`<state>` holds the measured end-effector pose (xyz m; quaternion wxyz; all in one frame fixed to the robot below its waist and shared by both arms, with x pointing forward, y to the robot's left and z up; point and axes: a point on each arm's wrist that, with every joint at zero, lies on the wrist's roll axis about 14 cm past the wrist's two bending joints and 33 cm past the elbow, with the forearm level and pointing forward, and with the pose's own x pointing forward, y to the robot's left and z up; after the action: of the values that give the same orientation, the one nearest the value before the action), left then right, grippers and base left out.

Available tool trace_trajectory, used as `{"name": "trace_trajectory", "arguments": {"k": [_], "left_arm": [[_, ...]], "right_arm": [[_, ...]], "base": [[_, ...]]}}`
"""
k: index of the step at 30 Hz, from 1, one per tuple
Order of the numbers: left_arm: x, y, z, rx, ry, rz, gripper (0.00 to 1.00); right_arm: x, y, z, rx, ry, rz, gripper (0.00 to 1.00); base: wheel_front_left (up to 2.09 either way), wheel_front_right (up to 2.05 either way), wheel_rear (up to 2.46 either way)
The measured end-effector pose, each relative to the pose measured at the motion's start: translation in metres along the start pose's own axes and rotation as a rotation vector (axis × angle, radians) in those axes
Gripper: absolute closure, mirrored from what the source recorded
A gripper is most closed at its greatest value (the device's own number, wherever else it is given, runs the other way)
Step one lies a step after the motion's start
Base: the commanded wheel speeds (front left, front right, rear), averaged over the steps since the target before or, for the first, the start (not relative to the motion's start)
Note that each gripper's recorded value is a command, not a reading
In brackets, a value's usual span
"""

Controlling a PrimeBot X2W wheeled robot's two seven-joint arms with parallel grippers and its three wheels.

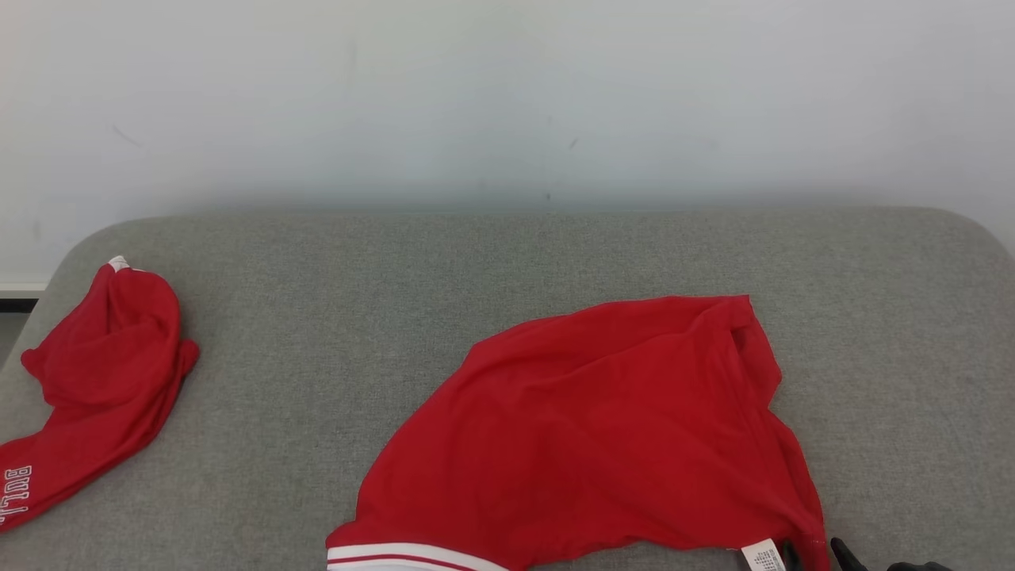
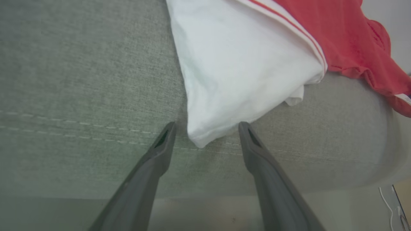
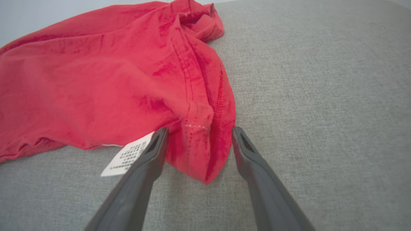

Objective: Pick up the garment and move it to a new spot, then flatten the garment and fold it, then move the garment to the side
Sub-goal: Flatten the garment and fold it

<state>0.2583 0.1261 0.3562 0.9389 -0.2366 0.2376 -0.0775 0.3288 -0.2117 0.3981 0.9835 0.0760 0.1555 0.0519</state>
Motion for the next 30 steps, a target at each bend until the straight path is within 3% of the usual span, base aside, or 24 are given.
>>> {"name": "trace_trajectory", "arguments": {"k": [1,2,3,4,11,19,25,30], "left_arm": [[0.000,-0.001,-0.002,-0.007,0.007,0.000,0.00],[0.001,-0.002,-0.004,-0.020,0.012,-0.001,0.27],[0.002,-0.004,-0.004,-0.042,0.011,-0.002,0.65],[0.003,-0.006,-0.004,-0.059,0.011,-0.004,1.00],[0.007,-0.013,0.016,-0.111,-0.054,-0.027,1.00],[0.003,-0.030,0.092,-0.129,-0.287,-0.109,1.00],[0.011,-0.064,0.188,0.002,-0.468,-0.265,1.00],[0.031,-0.103,0.283,0.175,-0.564,-0.387,1.00]], "right_arm": [[0.001,0.001,-0.002,0.003,0.008,0.002,0.23],[0.002,0.002,-0.004,0.004,0.016,0.006,0.69],[0.003,0.003,-0.005,0.004,0.021,0.009,0.98],[0.005,0.005,-0.005,0.004,0.023,0.015,1.00],[0.011,0.009,0.014,0.005,-0.034,0.032,1.00],[0.016,0.025,0.053,0.020,-0.155,0.084,1.00],[0.042,0.043,0.113,-0.040,-0.283,0.173,1.00],[0.079,0.062,0.204,-0.088,-0.443,0.241,1.00]], "base": [[0.00,0.00,0.00],[0.00,0.00,0.00],[0.00,0.00,0.00],[0.00,0.00,0.00],[0.00,0.00,0.00],[0.00,0.00,0.00],[0.00,0.00,0.00],[0.00,0.00,0.00]]}}
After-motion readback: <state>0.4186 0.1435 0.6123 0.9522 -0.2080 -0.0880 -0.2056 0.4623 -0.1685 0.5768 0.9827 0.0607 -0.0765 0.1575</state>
